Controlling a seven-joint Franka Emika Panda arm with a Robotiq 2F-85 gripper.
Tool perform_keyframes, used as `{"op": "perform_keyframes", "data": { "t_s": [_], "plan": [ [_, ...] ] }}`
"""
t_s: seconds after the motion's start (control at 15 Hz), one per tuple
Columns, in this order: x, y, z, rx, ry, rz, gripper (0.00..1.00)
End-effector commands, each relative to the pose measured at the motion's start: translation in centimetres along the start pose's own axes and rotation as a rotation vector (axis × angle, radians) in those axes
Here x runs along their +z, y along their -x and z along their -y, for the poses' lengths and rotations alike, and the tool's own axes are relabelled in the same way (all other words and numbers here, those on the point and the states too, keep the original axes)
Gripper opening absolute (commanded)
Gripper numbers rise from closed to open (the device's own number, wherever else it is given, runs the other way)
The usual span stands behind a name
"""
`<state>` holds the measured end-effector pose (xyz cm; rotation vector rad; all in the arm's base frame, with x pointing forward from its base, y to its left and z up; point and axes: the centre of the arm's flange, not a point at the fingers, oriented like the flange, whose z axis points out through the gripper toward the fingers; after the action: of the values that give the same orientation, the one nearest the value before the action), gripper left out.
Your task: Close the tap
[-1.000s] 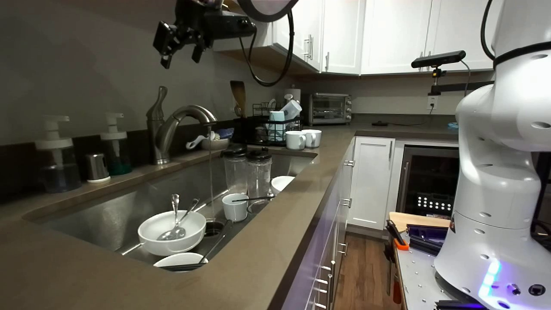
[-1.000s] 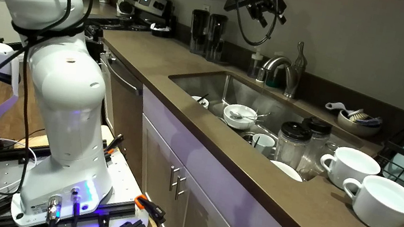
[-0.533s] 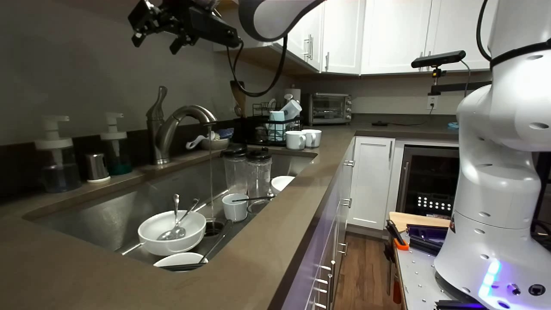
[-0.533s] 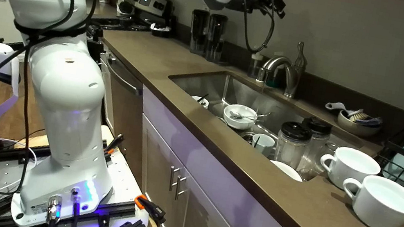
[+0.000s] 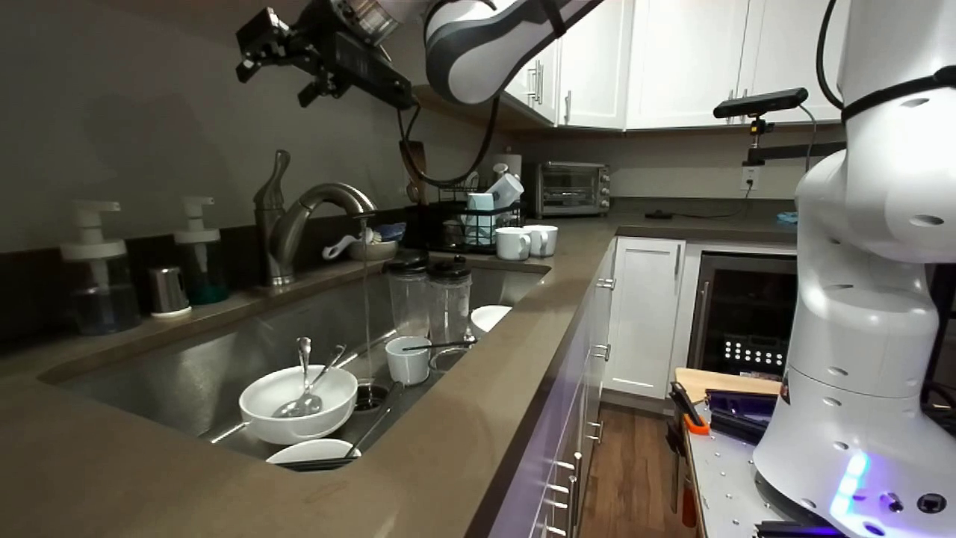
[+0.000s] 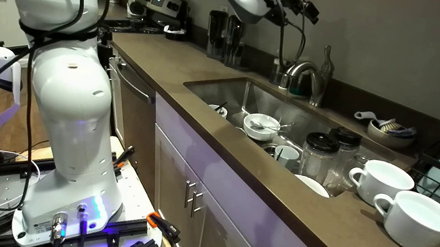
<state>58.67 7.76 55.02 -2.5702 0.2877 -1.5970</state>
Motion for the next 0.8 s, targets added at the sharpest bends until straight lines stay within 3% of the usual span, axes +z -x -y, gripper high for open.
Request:
{"op": "perform_keyframes", "data": {
  "t_s": [0.0,0.07,0.2,0.27,0.33,0.4,0.47,0.73],
  "plan": [
    [3.3,0.6,0.3,0.051,-0.063,0.037,0.81],
    [4.0,0.9,0.3,0.057,-0.057,0.046,0.67],
    [4.7,1.1,0.2,0.059,-0.043,0.057,0.6],
    [4.9,1.1,0.3,0.061,-0.042,0.059,0.49],
    [4.6,0.6,0.2,0.054,-0.028,0.046,0.48],
    [4.6,0.4,0.1,0.049,-0.022,0.037,0.4],
    [4.3,-0.1,0.0,0.045,-0.015,0.022,0.26],
    [4.2,-2.2,-0.8,0.014,-0.002,-0.004,0.13]
  ]
}}
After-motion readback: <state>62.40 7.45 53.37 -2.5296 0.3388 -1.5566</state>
